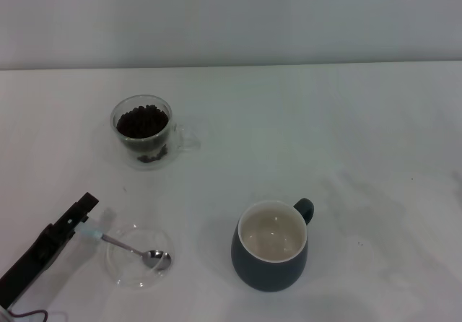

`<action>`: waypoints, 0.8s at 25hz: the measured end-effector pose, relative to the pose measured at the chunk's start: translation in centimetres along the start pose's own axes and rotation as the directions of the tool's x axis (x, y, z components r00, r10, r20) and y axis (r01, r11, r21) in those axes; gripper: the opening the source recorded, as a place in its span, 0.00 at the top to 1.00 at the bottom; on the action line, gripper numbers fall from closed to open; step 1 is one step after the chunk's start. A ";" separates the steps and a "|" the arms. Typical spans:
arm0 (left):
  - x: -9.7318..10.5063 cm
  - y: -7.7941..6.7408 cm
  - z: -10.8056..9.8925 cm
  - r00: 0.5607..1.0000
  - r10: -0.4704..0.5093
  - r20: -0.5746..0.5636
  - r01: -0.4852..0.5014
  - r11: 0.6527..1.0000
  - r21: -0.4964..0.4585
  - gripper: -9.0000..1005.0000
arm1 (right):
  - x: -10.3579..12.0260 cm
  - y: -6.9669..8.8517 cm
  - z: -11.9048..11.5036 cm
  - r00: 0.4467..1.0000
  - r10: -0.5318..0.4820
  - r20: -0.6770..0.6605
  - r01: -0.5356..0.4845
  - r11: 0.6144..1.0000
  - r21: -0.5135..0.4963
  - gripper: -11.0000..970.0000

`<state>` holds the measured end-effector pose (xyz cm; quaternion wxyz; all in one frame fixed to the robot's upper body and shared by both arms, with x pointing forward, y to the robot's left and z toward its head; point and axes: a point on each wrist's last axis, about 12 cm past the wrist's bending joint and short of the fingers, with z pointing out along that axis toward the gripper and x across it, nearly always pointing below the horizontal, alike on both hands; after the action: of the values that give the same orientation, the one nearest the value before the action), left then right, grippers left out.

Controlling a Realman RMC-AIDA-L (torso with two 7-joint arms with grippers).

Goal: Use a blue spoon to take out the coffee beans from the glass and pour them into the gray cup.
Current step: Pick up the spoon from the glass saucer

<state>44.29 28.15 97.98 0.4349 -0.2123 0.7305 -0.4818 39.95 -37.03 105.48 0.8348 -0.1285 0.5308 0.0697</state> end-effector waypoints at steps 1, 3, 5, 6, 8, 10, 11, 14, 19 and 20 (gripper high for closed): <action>0.0 -0.1 0.1 1.000 0.002 -0.002 -0.002 1.000 0.003 0.35 | 0.0 0.0 0.0 1.000 0.000 0.000 0.000 1.000 0.000 0.62; 0.0 -0.1 0.2 1.000 0.004 -0.006 -0.004 1.000 0.006 0.35 | 0.0 0.0 0.0 1.000 0.001 0.001 -0.001 1.000 0.001 0.62; -0.1 -0.1 0.2 1.000 0.003 -0.006 -0.003 1.000 0.007 0.35 | 0.0 0.1 0.0 1.000 0.001 0.001 -0.001 1.000 0.001 0.62; -0.1 -0.1 0.2 1.000 0.003 -0.007 -0.003 1.000 0.008 0.35 | 0.0 0.1 0.1 1.000 0.002 0.001 -0.002 1.000 0.002 0.62; -0.1 -0.1 0.3 1.000 0.001 -0.007 0.000 1.000 0.008 0.35 | 0.0 0.1 0.1 1.000 0.002 0.002 -0.002 1.000 0.004 0.62; -0.1 -0.2 0.3 1.000 0.000 -0.008 0.000 1.000 0.009 0.35 | 0.1 0.1 0.1 1.000 0.003 0.004 -0.003 1.000 0.005 0.62; -0.1 -0.2 0.3 1.000 0.000 -0.009 0.000 1.000 0.010 0.35 | 0.1 0.2 0.1 1.000 0.003 0.005 -0.004 1.000 0.005 0.62; -0.1 -0.2 0.4 1.000 -0.001 -0.014 0.002 1.000 0.007 0.35 | 0.1 0.3 0.2 1.000 0.006 0.008 -0.006 1.000 0.004 0.62; 0.0 -0.2 0.5 1.000 -0.015 -0.026 0.016 1.000 0.007 0.38 | 0.0 0.4 0.5 1.000 0.009 0.023 -0.009 1.000 -0.001 0.62; 0.1 -0.2 0.5 0.999 -0.021 -0.028 0.021 1.000 0.006 0.39 | 0.0 0.4 0.5 1.000 0.010 0.027 -0.009 1.000 -0.003 0.62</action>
<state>44.63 27.79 98.04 0.4204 -0.2120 0.7326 -0.4917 40.32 -36.50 105.65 0.8413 -0.1263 0.5201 0.0762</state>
